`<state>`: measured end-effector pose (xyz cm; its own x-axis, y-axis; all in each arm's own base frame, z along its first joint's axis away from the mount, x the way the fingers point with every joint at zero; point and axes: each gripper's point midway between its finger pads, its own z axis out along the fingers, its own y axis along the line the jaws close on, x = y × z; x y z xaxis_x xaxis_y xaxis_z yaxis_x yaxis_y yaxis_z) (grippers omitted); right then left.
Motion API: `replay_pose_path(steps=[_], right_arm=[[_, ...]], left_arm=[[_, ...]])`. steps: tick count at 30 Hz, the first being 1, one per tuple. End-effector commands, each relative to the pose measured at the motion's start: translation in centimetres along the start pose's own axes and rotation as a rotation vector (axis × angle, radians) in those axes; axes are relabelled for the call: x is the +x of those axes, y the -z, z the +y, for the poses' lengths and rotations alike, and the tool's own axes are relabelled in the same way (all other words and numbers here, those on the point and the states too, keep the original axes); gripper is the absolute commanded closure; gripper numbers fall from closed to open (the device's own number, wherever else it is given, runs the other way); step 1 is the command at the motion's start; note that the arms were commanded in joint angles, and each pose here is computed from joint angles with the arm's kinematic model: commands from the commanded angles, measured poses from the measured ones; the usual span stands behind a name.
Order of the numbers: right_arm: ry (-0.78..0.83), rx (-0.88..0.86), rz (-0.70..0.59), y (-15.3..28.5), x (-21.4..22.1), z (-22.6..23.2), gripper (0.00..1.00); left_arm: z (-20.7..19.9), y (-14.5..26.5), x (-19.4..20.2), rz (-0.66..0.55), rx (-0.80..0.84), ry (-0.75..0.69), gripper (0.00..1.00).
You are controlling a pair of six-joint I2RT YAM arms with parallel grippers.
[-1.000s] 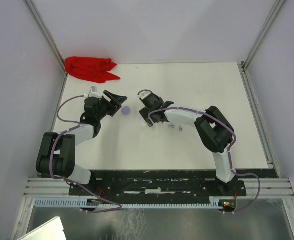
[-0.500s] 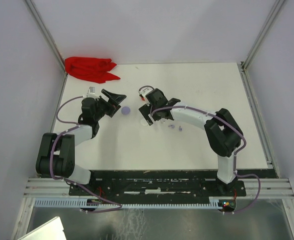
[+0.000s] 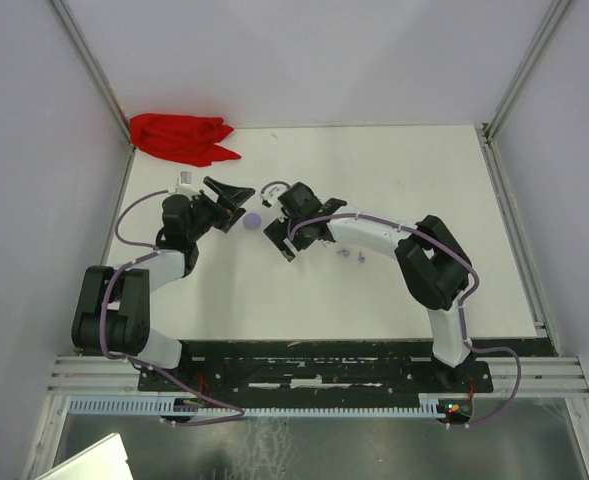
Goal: Insert the wireless bluetooth earbuds into the charging case
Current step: Pick up the charging case at the center of the board.
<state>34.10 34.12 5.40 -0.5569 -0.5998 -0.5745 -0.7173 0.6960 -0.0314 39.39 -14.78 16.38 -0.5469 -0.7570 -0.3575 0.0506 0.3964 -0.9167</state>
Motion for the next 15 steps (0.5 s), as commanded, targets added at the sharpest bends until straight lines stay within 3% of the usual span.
replay_pose_path(steps=[1,15], right_arm=[[0.018,-0.022,-0.03,-0.5,-1.9,0.6,0.08],[0.023,-0.03,-0.006,-2.9,-2.0,0.8,0.16]], left_arm=[[-1.8,0.8,-0.9,-0.031,0.044,-0.017,0.03],[-2.0,1.9,-1.7,-0.063,0.036,-0.019,0.05]])
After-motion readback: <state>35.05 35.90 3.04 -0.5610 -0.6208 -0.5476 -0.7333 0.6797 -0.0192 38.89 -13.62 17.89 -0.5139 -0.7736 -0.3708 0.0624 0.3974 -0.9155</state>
